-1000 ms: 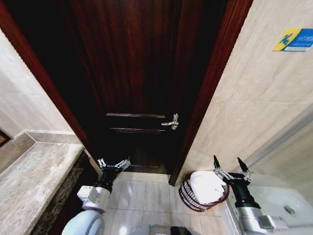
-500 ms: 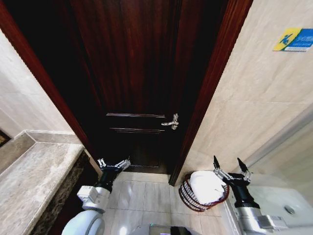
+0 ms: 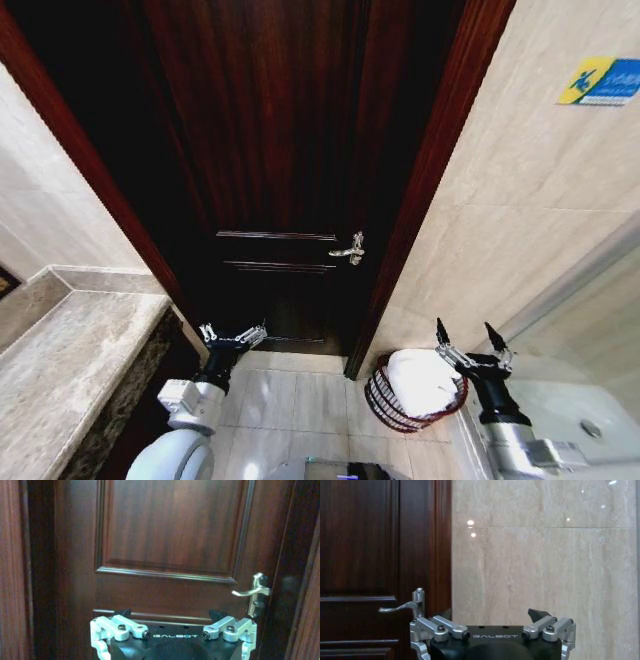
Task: Discard the used towel into the hamper.
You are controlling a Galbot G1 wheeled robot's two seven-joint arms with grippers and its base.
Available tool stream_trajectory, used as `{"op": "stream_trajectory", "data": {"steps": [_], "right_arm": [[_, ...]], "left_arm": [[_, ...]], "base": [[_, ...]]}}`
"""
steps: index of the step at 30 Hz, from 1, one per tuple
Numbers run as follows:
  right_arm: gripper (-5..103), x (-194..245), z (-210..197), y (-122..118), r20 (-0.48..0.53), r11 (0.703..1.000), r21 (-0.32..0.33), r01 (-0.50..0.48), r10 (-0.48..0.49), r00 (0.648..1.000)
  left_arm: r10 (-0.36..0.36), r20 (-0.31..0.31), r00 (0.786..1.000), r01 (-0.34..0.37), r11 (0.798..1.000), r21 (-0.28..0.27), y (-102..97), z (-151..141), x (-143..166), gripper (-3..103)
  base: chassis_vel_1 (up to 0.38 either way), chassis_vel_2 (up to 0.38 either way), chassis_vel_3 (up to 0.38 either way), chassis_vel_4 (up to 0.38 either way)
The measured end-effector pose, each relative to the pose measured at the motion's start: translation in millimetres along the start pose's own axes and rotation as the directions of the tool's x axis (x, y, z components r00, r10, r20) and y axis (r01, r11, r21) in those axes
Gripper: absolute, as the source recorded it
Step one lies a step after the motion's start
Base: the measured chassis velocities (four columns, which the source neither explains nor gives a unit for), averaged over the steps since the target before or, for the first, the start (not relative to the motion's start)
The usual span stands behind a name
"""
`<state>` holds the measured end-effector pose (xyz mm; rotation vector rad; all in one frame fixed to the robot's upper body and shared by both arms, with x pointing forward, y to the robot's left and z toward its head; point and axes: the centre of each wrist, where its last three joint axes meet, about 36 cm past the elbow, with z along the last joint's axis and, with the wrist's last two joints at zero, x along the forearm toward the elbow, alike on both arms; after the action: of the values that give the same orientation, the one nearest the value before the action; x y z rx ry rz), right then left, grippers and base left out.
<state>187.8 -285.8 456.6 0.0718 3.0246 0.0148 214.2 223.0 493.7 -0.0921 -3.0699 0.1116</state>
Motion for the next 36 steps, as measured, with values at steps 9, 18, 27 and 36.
{"op": "stream_trajectory", "data": {"steps": [9,18,27,36], "right_arm": [[100,0.0,0.2,-0.1,-0.001,1.0,0.0,0.0,0.0,1.0],[100,0.0,0.2,-0.3,-0.001,1.0,0.001,0.0,0.0,1.0],[100,0.0,0.3,-0.1,-0.001,1.0,0.0,0.0,0.0,1.0],[100,0.0,0.3,-0.1,-0.001,1.0,0.0,0.0,0.0,1.0]], "left_arm": [[0.0,0.0,1.0,0.0,1.0,0.0,0.0,0.0,0.0,100],[0.0,0.0,1.0,0.0,1.0,0.001,-0.1,0.1,0.0,100],[0.0,0.0,1.0,0.0,1.0,0.0,0.0,0.0,0.0,100],[0.0,0.0,1.0,0.0,1.0,0.0,0.0,0.0,0.0,100]], "base": [[-0.162,-0.193,0.174,0.175],[-0.161,-0.174,0.188,0.145],[0.028,0.034,-0.035,-0.023],[0.003,0.005,-0.007,-0.003]]}}
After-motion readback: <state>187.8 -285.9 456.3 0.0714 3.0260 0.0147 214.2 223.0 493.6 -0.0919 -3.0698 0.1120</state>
